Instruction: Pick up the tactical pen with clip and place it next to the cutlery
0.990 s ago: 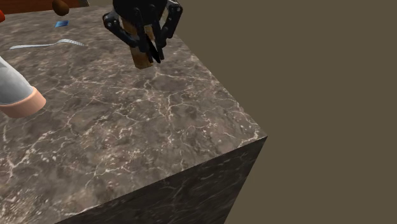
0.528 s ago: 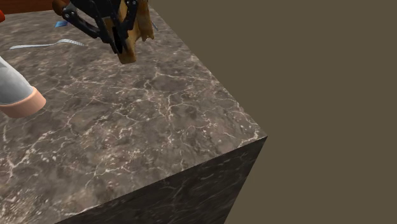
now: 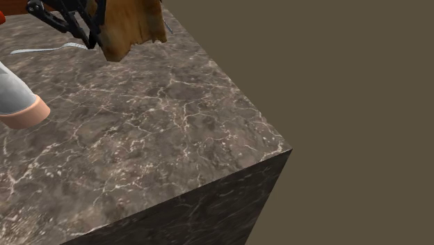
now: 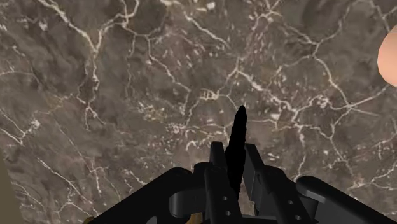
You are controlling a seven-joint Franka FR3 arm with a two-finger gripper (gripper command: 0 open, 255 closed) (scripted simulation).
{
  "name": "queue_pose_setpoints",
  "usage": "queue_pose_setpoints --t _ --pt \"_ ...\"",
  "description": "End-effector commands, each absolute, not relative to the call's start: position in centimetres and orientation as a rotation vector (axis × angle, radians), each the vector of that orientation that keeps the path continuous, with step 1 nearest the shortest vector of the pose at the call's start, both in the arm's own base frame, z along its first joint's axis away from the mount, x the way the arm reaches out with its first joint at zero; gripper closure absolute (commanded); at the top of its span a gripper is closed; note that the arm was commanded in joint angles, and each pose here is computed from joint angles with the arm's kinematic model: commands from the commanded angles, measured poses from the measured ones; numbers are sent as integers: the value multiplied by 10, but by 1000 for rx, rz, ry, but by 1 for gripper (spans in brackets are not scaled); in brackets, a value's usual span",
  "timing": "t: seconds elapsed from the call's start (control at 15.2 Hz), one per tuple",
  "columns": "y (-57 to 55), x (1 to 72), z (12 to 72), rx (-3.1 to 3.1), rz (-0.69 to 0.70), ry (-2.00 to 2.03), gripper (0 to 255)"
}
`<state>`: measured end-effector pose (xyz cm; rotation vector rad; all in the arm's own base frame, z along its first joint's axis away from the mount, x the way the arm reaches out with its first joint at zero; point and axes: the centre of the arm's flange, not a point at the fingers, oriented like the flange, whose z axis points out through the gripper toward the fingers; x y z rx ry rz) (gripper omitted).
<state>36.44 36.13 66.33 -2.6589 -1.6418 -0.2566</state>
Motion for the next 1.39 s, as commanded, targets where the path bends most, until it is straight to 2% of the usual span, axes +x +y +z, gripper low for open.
queue_pose_setpoints --t 0.0,0.86,1.32 --pt "388 359 664 -2661 -259 -1637 255" --pt "556 315 664 -2661 -259 -1637 255" --pt "556 315 627 -2661 -259 -1637 255"
